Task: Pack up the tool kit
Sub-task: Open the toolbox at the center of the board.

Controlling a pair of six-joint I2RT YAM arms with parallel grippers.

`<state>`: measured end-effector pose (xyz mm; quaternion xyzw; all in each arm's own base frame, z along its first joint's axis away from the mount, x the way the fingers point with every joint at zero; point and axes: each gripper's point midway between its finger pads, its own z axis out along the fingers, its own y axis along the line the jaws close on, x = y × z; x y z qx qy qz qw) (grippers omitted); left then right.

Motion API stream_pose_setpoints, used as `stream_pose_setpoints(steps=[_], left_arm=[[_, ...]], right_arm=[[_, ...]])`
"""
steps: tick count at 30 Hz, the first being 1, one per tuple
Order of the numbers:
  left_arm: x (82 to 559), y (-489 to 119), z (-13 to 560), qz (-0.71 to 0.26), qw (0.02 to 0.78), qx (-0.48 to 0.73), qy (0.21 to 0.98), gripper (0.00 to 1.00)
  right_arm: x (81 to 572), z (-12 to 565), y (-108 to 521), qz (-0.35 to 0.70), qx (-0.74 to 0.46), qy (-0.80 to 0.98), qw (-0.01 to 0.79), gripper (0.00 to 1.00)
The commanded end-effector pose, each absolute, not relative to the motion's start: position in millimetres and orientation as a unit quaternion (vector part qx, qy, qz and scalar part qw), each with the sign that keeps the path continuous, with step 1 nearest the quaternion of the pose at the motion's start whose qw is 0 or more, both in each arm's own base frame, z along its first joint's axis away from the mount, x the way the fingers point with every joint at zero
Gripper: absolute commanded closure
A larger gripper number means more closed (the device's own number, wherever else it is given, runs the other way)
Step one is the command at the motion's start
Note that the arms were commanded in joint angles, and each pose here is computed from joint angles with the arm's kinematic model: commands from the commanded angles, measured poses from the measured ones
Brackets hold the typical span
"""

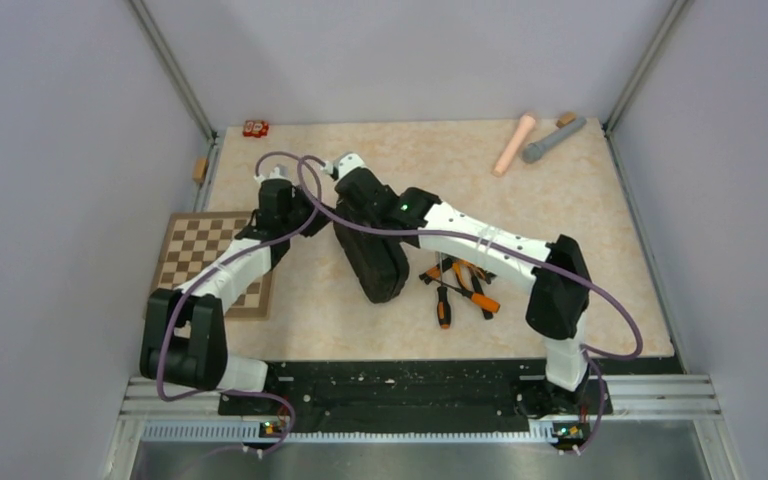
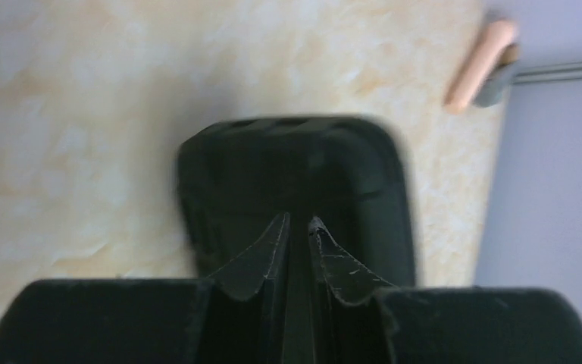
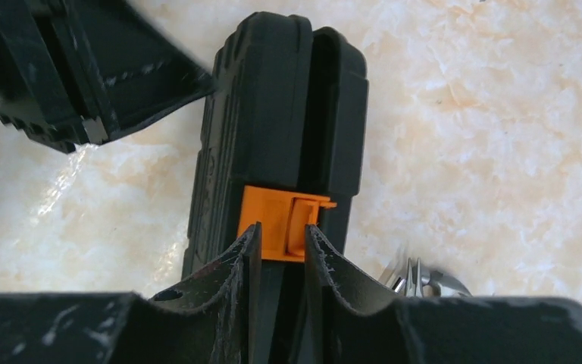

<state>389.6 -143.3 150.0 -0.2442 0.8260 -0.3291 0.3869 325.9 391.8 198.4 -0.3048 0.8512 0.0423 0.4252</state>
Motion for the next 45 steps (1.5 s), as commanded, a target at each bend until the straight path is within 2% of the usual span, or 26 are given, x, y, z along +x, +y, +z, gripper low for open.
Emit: stream_pose_setpoints(steps=[1, 6, 8, 14, 18, 21, 27, 30, 37, 42, 45], left_arm=[[337.8, -126.9, 69.4, -0.248, 0.272, -0.269, 0.89, 1.0], [338.0, -127.1, 71.4, -0.25, 0.274, -0.268, 0.889, 1.0], [337.9, -126.8, 72.1, -0.25, 0.276, -0.268, 0.889, 1.0], [337.2, -128.6, 76.6, -0.257, 0.279, -0.262, 0.887, 1.0], [337.6, -132.6, 92.7, -0.273, 0.292, -0.246, 0.883, 0.98], [336.5, -139.5, 113.1, -0.295, 0.302, -0.225, 0.878, 0.91], [327.3, -160.9, 138.5, -0.334, 0.305, -0.193, 0.871, 0.68], [324.5, -173.8, 144.0, -0.355, 0.301, -0.184, 0.866, 0.56], [325.2, -206.8, 143.7, -0.39, 0.274, -0.168, 0.863, 0.45], [327.7, -207.4, 137.0, -0.387, 0.273, -0.176, 0.863, 0.31], [327.8, -209.4, 133.1, -0.39, 0.268, -0.178, 0.863, 0.29]], right_arm=[[328.5, 241.0, 386.8, 0.123, -0.267, 0.843, 0.45, 0.73], [324.6, 230.9, 387.1, 0.151, -0.262, 0.849, 0.433, 0.69], [325.3, 228.1, 384.4, 0.159, -0.254, 0.851, 0.431, 0.6], [338.7, 216.2, 358.4, 0.173, -0.216, 0.861, 0.426, 0.49], [351.1, 203.8, 327.2, 0.197, -0.17, 0.87, 0.419, 0.35], [365.4, 196.6, 301.4, 0.213, -0.142, 0.869, 0.423, 0.31], [384.2, 181.6, 270.9, 0.293, -0.104, 0.862, 0.4, 0.3], [384.4, 170.5, 270.1, 0.329, -0.099, 0.859, 0.379, 0.22], [376.1, 141.4, 293.7, 0.403, -0.109, 0.846, 0.332, 0.17], [375.6, 130.7, 302.0, 0.424, -0.104, 0.842, 0.316, 0.17], [375.3, 125.5, 305.9, 0.43, -0.104, 0.841, 0.31, 0.17]])
